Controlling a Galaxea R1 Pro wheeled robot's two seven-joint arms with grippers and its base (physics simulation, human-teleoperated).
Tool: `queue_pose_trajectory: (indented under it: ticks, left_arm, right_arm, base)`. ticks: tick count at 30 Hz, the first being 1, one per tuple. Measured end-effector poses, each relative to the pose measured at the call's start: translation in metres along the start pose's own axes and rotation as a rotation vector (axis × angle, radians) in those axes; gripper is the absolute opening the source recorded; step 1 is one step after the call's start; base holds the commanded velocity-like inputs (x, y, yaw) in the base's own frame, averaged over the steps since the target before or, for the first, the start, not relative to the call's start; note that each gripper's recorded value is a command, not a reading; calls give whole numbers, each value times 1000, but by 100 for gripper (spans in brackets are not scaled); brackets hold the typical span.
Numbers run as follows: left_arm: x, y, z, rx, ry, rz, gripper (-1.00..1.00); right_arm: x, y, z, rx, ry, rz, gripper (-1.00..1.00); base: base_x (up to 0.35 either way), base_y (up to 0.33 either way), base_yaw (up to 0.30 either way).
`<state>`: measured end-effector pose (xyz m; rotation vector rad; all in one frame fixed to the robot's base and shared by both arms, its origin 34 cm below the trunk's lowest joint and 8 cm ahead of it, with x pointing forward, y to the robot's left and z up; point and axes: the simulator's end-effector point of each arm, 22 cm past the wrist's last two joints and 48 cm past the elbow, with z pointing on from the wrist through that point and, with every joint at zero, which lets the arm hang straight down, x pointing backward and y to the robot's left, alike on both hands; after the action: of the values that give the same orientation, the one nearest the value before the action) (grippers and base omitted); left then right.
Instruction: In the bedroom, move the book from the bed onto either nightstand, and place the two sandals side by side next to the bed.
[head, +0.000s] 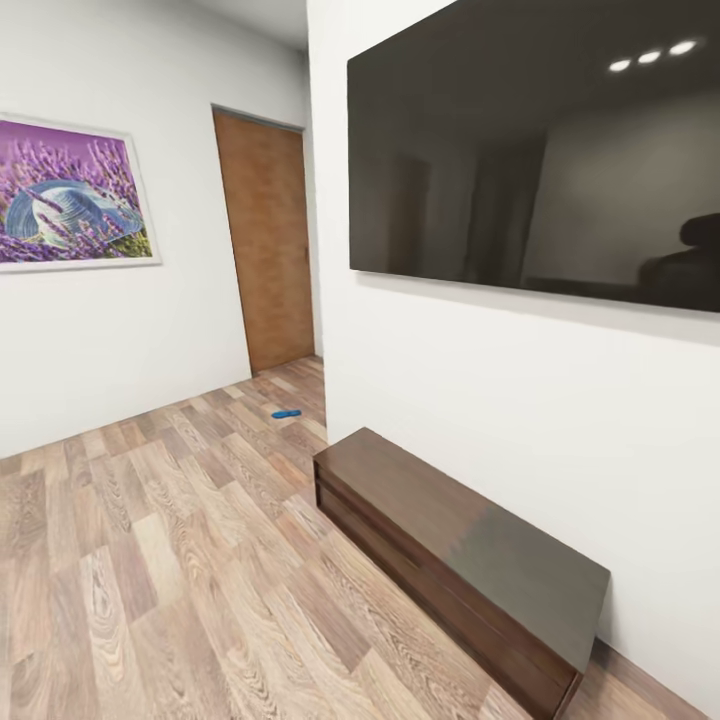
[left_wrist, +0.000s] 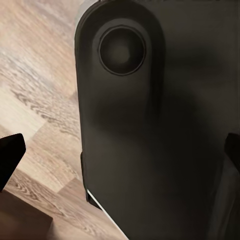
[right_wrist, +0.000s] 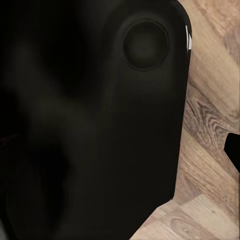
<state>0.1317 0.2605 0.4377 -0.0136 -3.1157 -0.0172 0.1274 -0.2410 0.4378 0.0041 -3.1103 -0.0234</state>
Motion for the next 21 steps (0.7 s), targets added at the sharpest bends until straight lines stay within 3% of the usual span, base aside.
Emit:
queue_pose_trajectory:
  ticks: [21]
  left_arm:
    - [0, 0, 0, 0, -2, 10, 100]
  right_arm:
    - [0, 0, 0, 0, 0, -2, 100]
  base:
    - [0, 0, 246]
